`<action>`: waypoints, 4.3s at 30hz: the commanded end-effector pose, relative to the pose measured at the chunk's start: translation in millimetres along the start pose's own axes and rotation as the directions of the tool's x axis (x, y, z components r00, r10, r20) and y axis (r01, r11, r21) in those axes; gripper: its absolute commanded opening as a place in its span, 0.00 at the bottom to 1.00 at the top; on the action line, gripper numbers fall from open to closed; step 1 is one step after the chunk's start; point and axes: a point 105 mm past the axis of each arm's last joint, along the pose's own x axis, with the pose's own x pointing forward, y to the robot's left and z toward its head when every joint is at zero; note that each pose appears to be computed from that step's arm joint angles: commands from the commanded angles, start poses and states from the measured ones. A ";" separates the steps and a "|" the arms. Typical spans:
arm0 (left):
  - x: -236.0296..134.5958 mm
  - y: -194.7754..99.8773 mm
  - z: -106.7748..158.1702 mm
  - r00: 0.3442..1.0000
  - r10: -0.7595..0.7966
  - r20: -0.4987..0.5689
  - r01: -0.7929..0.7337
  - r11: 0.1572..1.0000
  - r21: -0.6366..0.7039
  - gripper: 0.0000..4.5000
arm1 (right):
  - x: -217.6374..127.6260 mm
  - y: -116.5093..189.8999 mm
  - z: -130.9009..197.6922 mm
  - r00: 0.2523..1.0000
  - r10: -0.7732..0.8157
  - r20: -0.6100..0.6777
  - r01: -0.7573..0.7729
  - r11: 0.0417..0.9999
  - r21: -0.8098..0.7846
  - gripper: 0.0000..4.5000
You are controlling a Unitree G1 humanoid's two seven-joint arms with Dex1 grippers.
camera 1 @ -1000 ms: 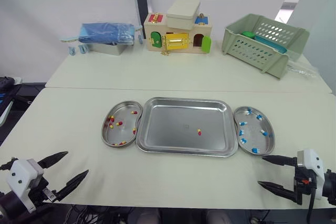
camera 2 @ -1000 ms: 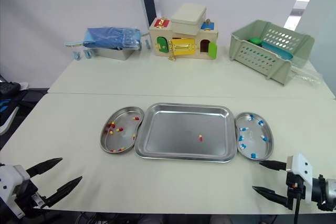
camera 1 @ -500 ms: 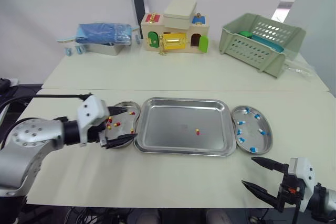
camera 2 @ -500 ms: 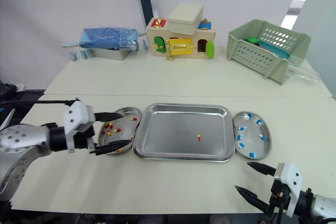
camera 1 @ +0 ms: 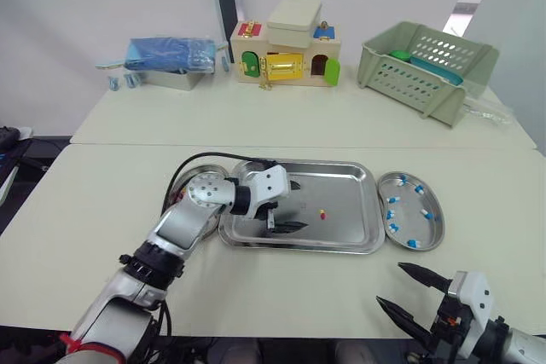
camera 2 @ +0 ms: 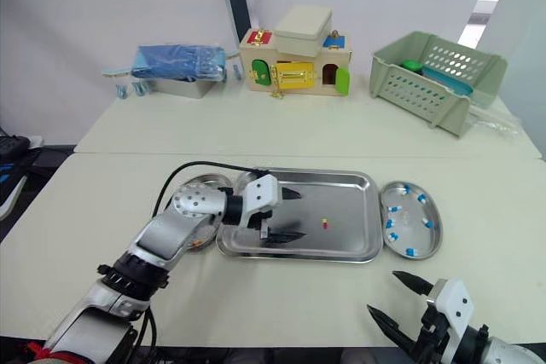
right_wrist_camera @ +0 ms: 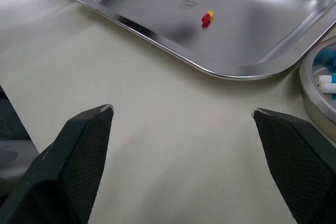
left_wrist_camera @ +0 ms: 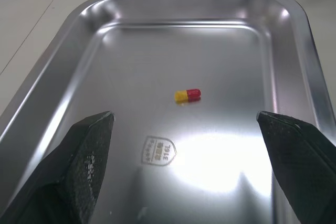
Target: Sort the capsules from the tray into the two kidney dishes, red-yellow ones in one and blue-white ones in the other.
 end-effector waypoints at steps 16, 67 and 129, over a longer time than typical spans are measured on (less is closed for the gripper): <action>46.5 -6.5 -0.6 0.993 -0.009 -0.117 0.009 1.000 0.006 1.00 | 5.0 7.7 5.9 0.999 -0.020 0.039 0.020 1.000 -0.021 0.99; -165.3 26.6 -44.2 0.756 0.526 -0.389 -0.625 0.756 -0.193 0.09 | 29.3 19.4 31.0 0.959 0.284 0.007 -0.280 0.948 -0.150 1.00; -342.8 -91.0 -117.6 0.554 0.507 -0.661 -0.816 0.489 -0.309 1.00 | -58.4 -150.8 41.3 0.955 -0.009 -0.297 -0.032 0.991 -0.132 1.00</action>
